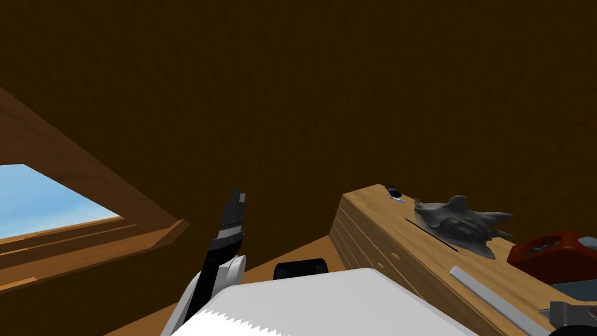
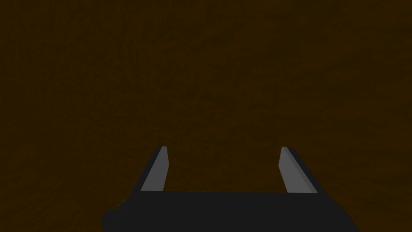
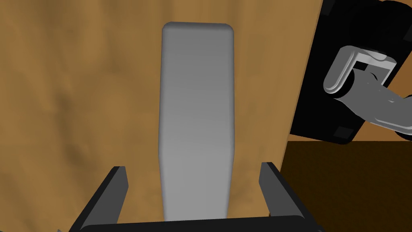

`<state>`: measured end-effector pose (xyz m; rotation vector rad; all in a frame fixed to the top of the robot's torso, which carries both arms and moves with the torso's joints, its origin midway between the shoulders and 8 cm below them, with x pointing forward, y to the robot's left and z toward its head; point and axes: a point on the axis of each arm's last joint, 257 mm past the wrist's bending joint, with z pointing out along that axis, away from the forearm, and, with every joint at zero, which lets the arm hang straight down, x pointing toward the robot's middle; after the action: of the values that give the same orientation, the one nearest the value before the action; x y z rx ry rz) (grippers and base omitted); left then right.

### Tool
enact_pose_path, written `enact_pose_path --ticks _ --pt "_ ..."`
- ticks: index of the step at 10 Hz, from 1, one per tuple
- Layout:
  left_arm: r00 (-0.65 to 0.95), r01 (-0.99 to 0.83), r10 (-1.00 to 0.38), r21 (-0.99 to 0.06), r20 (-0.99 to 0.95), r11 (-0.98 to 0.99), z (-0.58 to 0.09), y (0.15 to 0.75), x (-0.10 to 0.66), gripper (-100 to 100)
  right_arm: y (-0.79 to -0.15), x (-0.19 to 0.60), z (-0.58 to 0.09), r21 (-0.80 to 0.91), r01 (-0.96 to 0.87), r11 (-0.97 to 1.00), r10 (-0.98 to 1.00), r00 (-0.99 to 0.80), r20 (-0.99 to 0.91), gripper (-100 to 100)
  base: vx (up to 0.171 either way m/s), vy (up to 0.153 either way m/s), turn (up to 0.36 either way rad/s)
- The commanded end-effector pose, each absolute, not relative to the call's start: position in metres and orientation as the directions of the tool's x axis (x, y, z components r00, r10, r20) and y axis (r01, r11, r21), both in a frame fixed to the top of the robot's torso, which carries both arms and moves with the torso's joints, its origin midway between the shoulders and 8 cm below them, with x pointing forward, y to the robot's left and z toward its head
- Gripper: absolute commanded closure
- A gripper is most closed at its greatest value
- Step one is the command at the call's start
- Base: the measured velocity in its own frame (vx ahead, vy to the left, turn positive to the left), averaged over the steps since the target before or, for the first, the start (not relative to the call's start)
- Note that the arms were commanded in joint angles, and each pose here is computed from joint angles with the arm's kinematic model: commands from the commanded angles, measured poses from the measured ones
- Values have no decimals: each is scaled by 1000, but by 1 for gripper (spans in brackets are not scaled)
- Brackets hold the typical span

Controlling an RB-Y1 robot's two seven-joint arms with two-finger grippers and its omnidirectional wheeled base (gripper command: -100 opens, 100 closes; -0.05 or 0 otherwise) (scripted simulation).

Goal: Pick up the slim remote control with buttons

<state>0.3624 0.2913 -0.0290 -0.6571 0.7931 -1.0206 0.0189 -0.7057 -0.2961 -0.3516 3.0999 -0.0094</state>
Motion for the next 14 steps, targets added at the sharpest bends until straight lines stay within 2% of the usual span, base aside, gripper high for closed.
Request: enact_pose_path --ticks 1,2,3,4,5,14 --pt "301 481 -917 -788 -262 384 -29 291 362 0 -701 10 -300 0 -218 976 -218 -976 -10 -100 80 -15 2" --pt "301 481 -917 -788 -262 384 -29 291 362 0 -703 10 -299 1 -218 976 -218 -976 -12 -100 23 -4 0" --pt "301 481 -917 -788 -262 384 -29 291 362 0 -703 10 -299 0 -219 976 -219 -976 -12 0 7 -2 2" --pt "301 481 -917 -788 -262 383 -29 291 362 0 -707 2 -301 -1 -190 982 -190 -982 -17 -100 -51 5 224" --pt "301 481 -917 -788 -262 383 -29 291 362 0 -703 -3 -308 19 -168 986 -168 -985 -26 -100 -121 11 435" --pt "301 481 -917 -788 -262 383 -29 291 362 0 -727 -49 -311 -14 -21 1000 -21 -1000 -21 -100 -73 13 162"
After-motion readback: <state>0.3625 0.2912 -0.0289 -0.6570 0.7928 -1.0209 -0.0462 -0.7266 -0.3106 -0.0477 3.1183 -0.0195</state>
